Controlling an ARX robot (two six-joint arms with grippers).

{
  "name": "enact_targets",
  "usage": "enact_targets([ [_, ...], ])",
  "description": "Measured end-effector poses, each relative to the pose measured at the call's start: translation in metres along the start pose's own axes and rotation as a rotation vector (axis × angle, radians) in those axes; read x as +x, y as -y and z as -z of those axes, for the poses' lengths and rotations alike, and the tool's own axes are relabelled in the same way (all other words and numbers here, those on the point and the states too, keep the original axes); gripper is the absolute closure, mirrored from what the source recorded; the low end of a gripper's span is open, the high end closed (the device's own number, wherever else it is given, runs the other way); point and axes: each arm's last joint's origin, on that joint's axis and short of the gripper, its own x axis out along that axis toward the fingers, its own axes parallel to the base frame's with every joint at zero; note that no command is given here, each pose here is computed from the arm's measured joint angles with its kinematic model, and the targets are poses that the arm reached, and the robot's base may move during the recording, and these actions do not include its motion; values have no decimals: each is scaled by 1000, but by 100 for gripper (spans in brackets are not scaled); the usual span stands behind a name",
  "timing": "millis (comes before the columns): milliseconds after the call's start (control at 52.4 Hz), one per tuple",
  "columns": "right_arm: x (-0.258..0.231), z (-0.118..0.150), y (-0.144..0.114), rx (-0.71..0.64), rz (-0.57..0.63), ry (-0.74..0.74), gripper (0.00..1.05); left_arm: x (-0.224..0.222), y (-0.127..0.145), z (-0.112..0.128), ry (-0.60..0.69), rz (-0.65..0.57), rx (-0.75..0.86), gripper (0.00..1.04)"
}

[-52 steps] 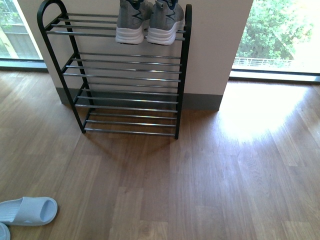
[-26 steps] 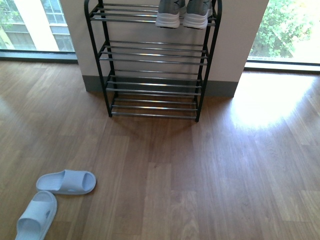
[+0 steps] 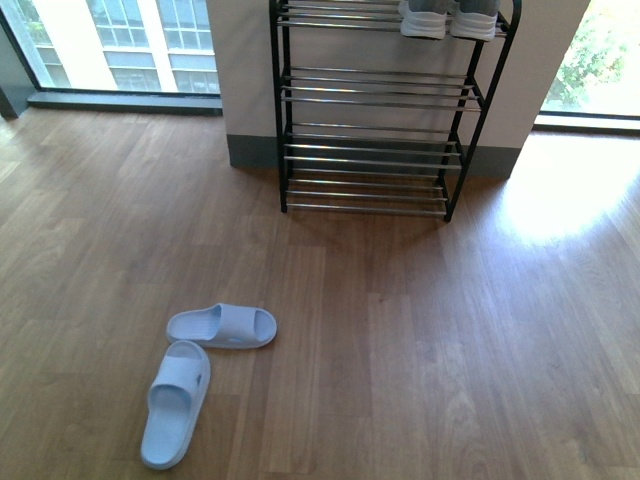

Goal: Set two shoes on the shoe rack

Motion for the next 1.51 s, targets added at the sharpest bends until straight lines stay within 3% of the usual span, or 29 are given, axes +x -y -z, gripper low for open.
enact_targets([
  [1508, 0, 0, 0, 0, 5, 2, 9, 0, 0, 0, 1, 2, 0, 9],
])
